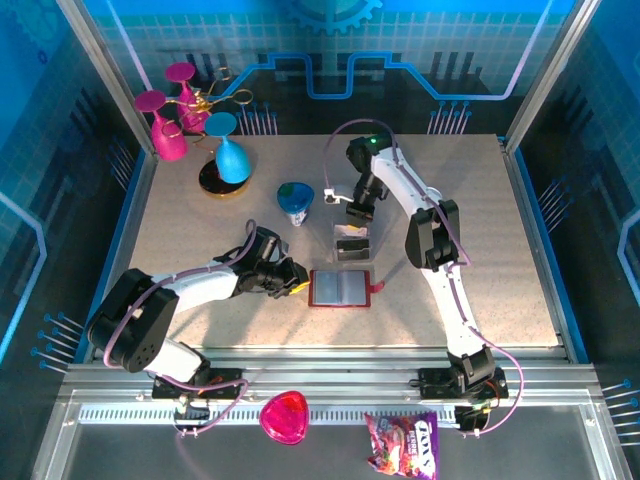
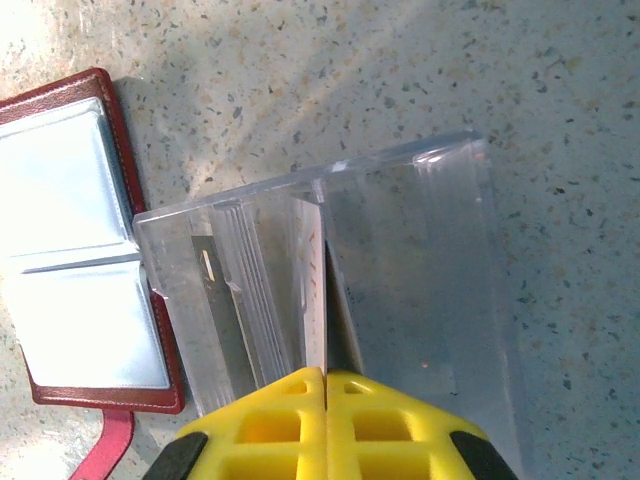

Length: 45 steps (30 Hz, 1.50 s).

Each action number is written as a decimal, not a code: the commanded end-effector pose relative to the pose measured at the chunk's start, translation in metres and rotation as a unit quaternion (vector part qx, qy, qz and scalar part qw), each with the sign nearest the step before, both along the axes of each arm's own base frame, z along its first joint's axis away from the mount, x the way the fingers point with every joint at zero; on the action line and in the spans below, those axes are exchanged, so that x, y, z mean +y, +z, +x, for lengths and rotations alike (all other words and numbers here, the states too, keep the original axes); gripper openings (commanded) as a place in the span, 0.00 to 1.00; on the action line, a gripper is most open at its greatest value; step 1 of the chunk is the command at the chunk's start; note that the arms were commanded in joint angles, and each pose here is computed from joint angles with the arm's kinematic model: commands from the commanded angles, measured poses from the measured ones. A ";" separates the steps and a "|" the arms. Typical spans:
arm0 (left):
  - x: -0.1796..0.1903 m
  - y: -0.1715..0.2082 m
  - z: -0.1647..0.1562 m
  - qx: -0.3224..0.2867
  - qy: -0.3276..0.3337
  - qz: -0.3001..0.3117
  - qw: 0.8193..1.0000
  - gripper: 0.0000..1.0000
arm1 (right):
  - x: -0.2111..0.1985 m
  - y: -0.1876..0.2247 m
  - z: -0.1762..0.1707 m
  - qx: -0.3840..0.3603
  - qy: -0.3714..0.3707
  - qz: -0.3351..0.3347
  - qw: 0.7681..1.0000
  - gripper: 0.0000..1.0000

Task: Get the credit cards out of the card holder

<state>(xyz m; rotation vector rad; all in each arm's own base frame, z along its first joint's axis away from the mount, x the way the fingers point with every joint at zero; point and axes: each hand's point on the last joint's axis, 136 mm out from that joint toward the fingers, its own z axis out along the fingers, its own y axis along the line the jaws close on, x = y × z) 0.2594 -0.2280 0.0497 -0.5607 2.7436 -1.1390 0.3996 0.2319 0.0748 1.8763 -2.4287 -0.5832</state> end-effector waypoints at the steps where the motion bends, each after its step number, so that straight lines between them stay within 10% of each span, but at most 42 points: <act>1: 0.005 -0.003 -0.002 0.008 0.006 0.004 1.000 0.19 | -0.013 -0.015 0.009 0.014 -0.026 -0.013 0.999 0.00; 27: 0.001 0.006 0.005 -0.004 -0.001 -0.004 1.000 0.19 | -0.015 0.061 0.026 -0.109 -0.078 -0.004 0.991 0.22; 45: -0.013 -0.004 0.011 0.008 -0.021 -0.022 1.000 0.17 | 0.010 0.076 -0.018 -0.054 -0.367 0.113 0.922 0.19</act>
